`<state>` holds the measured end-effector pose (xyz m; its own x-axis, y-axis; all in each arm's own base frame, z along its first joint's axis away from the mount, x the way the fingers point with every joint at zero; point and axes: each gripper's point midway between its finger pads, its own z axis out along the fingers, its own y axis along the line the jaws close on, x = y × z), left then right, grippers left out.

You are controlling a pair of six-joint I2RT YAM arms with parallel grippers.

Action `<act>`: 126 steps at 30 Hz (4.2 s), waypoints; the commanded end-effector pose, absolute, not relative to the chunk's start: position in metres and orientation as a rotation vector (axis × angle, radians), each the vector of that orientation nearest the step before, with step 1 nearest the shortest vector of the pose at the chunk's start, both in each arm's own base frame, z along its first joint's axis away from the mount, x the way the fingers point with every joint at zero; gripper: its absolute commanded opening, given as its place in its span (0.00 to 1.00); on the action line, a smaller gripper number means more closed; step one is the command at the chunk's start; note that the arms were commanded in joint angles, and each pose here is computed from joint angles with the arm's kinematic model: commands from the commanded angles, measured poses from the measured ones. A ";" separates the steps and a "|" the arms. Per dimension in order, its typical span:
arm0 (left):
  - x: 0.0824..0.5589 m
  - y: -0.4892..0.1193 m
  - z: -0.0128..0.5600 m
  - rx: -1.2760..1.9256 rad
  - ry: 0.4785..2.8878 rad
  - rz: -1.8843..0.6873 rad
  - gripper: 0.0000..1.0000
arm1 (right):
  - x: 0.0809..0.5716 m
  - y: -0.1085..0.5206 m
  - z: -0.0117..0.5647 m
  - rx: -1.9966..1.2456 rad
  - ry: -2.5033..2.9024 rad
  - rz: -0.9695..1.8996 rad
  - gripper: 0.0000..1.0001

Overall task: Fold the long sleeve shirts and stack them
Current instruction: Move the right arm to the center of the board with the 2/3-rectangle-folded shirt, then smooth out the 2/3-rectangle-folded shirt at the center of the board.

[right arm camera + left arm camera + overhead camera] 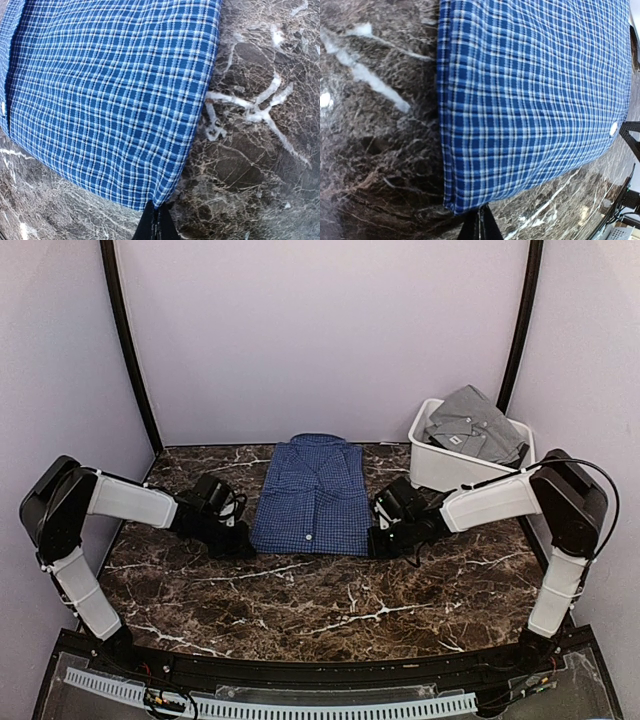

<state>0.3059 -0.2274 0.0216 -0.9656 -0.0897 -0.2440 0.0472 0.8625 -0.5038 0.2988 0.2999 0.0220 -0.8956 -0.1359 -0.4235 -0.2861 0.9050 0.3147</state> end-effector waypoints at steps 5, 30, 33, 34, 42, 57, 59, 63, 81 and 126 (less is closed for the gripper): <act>0.264 -0.218 0.023 -0.016 2.871 -0.745 0.00 | 0.270 0.291 0.035 -0.383 2.703 0.537 0.00; 0.237 -0.246 0.072 0.148 2.727 -0.837 0.48 | 0.223 0.309 0.110 -0.384 2.604 0.742 0.26; 0.244 -0.253 0.060 0.188 2.748 -0.828 0.49 | 0.241 0.326 0.114 -0.366 2.562 0.825 0.21; 0.246 -0.255 0.059 0.193 2.747 -0.830 0.48 | 0.247 0.331 0.115 -0.354 2.550 0.857 0.18; 0.246 -0.262 0.034 0.211 2.794 -0.837 0.31 | 0.290 0.362 0.104 -0.297 2.502 1.002 0.07; 0.224 -0.255 0.029 0.172 2.841 -0.889 0.02 | 0.337 0.389 0.061 -0.234 2.526 1.087 0.01; 0.223 -0.255 0.029 0.166 2.840 -0.899 0.01 | 0.342 0.391 0.056 -0.223 2.533 1.082 0.01; 0.220 -0.255 0.030 0.160 2.842 -0.916 0.00 | 0.352 0.397 0.053 -0.218 2.526 1.076 0.02; 0.208 -0.250 0.032 0.128 2.851 -0.947 0.00 | 0.346 0.409 0.094 -0.234 2.380 1.388 0.41; 0.206 -0.249 0.028 0.121 2.869 -0.941 0.00 | 0.345 0.433 0.087 -0.279 2.409 1.378 0.22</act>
